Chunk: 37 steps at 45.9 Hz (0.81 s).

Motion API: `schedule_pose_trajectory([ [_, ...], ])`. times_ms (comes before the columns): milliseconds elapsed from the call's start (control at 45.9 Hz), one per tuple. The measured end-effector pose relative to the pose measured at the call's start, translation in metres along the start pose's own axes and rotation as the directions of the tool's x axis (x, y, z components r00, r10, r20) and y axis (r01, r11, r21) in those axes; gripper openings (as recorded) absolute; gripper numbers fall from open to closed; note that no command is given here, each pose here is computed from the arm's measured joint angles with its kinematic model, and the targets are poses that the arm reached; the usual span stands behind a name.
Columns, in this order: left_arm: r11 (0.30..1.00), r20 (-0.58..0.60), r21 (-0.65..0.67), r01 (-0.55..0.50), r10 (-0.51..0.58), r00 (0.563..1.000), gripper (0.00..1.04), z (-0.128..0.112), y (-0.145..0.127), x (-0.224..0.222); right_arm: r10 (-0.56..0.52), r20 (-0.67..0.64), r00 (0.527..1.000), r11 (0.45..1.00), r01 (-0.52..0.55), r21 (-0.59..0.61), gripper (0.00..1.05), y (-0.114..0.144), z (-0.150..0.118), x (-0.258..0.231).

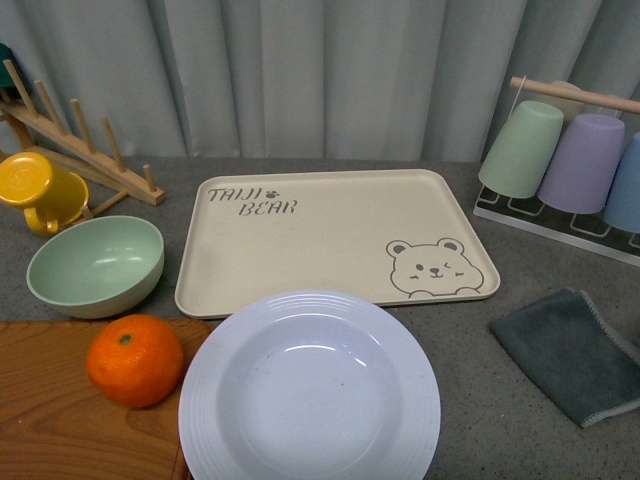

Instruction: Place orange and plate with both arms

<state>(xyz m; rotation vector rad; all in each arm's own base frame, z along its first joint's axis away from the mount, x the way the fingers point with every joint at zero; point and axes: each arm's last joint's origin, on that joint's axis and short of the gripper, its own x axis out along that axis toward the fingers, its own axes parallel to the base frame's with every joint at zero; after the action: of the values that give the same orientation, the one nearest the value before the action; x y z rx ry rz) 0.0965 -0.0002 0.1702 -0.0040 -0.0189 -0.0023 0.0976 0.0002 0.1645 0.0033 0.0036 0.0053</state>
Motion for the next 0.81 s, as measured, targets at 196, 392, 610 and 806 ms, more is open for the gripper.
schedule_pose_trajectory([
  [196, 1.000, 0.000, 0.000, 0.000, 0.000, 1.000, 0.98, 0.0000, 0.0000, 0.0000, 0.000, 0.000, 1.000, 1.000, 0.000, 0.000, 0.96, 0.0000, 0.0000, 0.0000],
  [392, 1.000, 0.000, 0.000, 0.000, 0.000, 1.000, 0.98, 0.0000, 0.0000, 0.0000, 0.000, 0.000, 1.000, 1.000, 0.000, 0.000, 0.96, 0.0000, 0.0000, 0.0000],
  [610, 1.000, 0.000, 0.000, 0.000, 0.000, 1.000, 0.98, 0.0000, 0.0000, 0.0000, 0.000, 0.000, 1.000, 1.000, 0.000, 0.000, 0.96, 0.0000, 0.0000, 0.0000],
  [806, 1.000, 0.000, 0.000, 0.000, 0.000, 1.000, 0.98, 0.0000, 0.0000, 0.0000, 0.000, 0.000, 1.000, 1.000, 0.000, 0.000, 0.96, 0.0000, 0.0000, 0.0000],
])
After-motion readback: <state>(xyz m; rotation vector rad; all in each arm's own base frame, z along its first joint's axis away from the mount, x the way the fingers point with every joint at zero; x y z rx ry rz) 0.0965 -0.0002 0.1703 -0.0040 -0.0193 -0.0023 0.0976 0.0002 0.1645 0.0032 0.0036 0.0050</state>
